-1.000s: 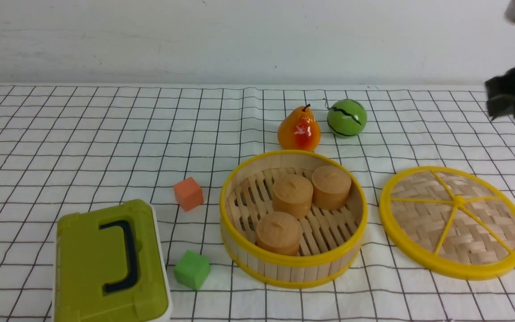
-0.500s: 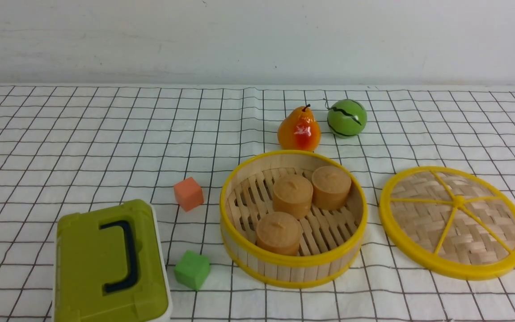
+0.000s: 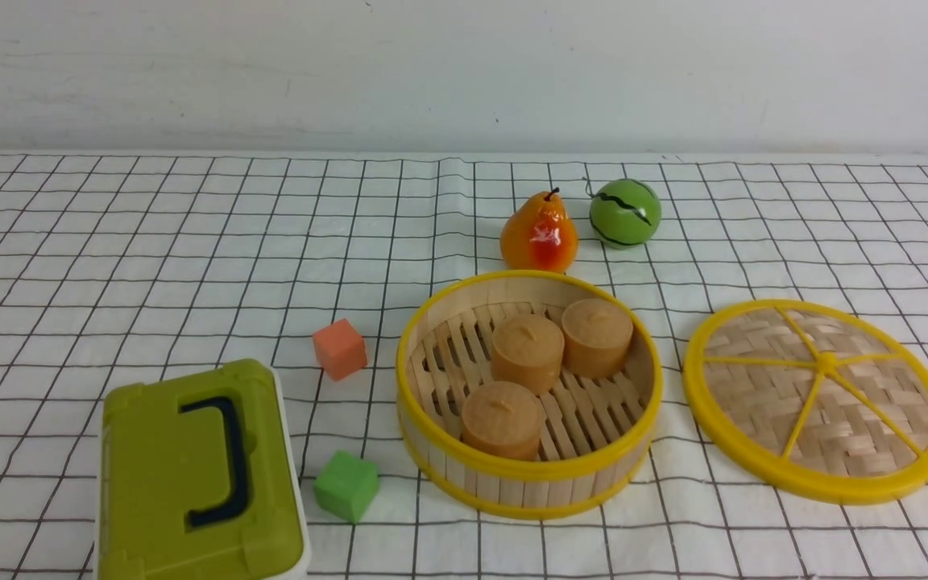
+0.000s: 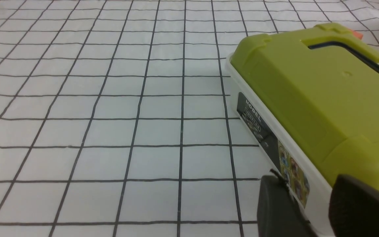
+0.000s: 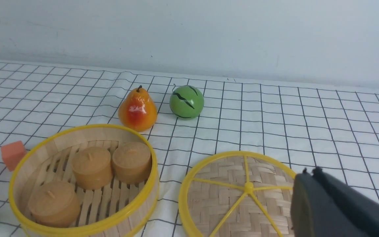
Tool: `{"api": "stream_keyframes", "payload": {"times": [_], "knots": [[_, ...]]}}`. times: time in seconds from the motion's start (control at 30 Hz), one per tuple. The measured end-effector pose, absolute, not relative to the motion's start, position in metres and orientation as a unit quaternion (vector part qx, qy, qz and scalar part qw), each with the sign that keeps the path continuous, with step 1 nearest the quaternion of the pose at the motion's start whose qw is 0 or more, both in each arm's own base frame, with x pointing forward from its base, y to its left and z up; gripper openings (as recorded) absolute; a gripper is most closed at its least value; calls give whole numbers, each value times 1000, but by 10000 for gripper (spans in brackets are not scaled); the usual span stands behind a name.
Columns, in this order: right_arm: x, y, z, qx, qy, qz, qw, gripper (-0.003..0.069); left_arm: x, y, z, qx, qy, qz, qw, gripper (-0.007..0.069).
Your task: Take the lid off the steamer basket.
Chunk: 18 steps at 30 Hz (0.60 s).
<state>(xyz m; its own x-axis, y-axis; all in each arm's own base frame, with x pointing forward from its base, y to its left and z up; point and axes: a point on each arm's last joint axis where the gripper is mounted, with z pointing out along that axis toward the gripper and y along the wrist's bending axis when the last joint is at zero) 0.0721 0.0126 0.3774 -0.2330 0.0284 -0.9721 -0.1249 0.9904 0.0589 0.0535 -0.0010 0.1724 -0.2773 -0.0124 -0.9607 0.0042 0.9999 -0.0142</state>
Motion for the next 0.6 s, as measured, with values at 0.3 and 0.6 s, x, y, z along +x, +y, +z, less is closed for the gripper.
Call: {"api": "stream_keyframes", "payload": {"times": [0.3,0.6], "knots": [[75,9,338,-52,740,23,670,-17,53,-1,172,-3,799,-7,601,239],[63,-1,243,1,740,-10,673,-17,53,-1,172,-3,799,-7,601,239]]}}
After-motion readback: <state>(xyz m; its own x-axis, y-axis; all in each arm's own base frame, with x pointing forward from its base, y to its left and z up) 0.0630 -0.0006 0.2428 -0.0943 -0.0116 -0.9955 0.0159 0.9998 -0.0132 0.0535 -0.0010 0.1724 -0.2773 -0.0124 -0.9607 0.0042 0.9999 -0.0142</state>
